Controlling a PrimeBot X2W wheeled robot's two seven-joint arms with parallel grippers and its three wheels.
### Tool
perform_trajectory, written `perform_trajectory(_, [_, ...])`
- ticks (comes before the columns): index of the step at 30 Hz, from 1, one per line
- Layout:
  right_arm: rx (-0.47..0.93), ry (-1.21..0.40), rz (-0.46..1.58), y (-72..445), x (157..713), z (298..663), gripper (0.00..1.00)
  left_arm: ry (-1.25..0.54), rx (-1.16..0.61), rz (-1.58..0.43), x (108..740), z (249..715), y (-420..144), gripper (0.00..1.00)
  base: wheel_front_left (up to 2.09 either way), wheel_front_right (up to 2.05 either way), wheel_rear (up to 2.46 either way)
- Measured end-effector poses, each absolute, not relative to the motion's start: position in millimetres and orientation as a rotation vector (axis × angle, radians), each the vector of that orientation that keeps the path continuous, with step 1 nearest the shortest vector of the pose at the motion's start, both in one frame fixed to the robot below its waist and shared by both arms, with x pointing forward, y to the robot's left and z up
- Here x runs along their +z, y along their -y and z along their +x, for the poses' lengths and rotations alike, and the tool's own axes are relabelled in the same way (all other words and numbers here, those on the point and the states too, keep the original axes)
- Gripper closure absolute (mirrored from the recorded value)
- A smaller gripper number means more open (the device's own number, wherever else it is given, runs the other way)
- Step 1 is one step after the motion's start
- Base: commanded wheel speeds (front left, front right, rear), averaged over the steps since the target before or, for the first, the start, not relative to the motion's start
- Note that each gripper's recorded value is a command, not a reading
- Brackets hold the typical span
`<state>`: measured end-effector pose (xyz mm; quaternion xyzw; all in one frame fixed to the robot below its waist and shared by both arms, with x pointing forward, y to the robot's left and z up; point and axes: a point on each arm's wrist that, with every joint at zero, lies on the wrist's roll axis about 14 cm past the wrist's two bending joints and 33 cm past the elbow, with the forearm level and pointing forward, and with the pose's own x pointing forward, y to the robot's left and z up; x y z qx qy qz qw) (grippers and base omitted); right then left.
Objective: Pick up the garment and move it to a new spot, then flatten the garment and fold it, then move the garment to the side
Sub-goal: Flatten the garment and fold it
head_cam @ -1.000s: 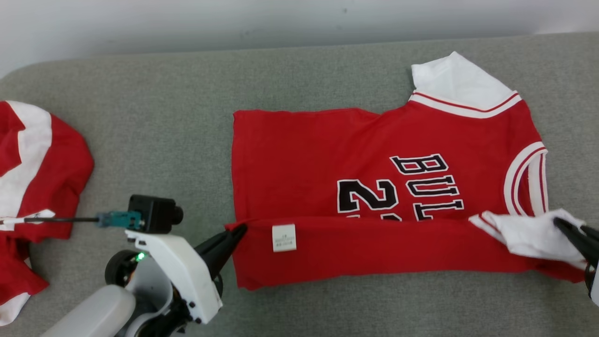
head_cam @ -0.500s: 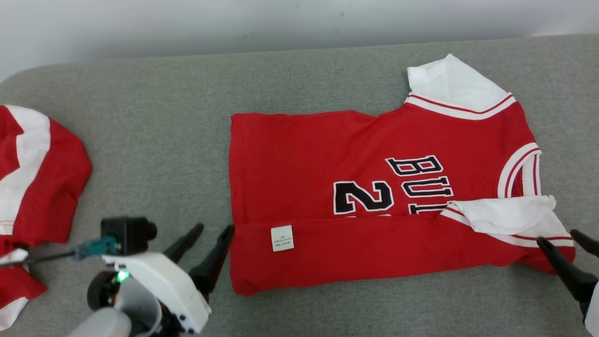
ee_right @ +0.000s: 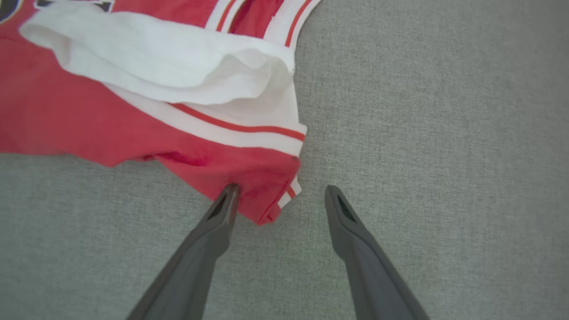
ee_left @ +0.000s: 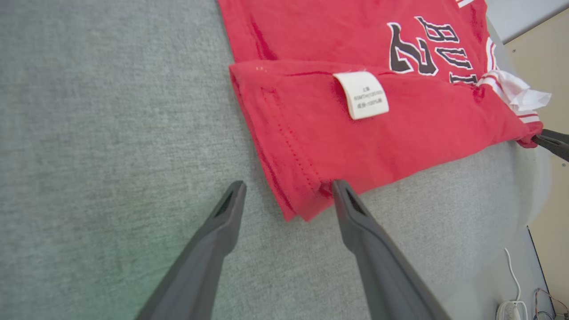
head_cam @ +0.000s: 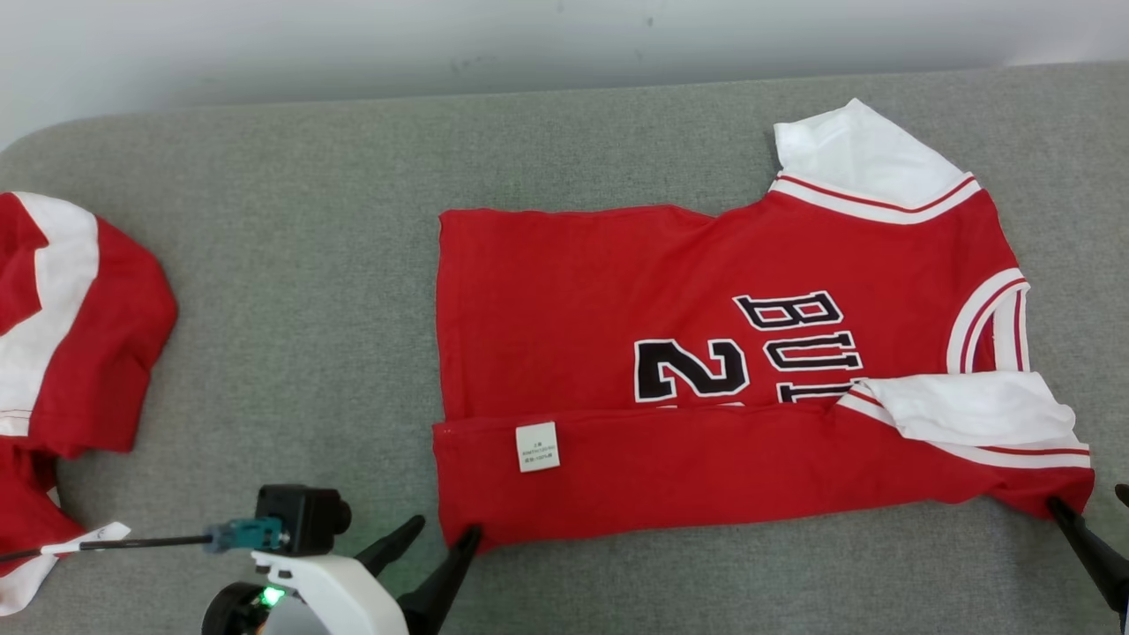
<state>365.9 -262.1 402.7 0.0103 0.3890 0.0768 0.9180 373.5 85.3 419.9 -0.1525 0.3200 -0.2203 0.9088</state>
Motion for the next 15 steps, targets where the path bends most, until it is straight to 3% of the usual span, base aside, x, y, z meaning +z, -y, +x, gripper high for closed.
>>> perform_trajectory(15, [0.19, -0.842, 0.05, 244.0, 379.0, 376.2, 0.0, -0.747, -0.5, -0.316, 394.7, 371.8, -74.2, 0.0, 0.0, 0.0, 0.0])
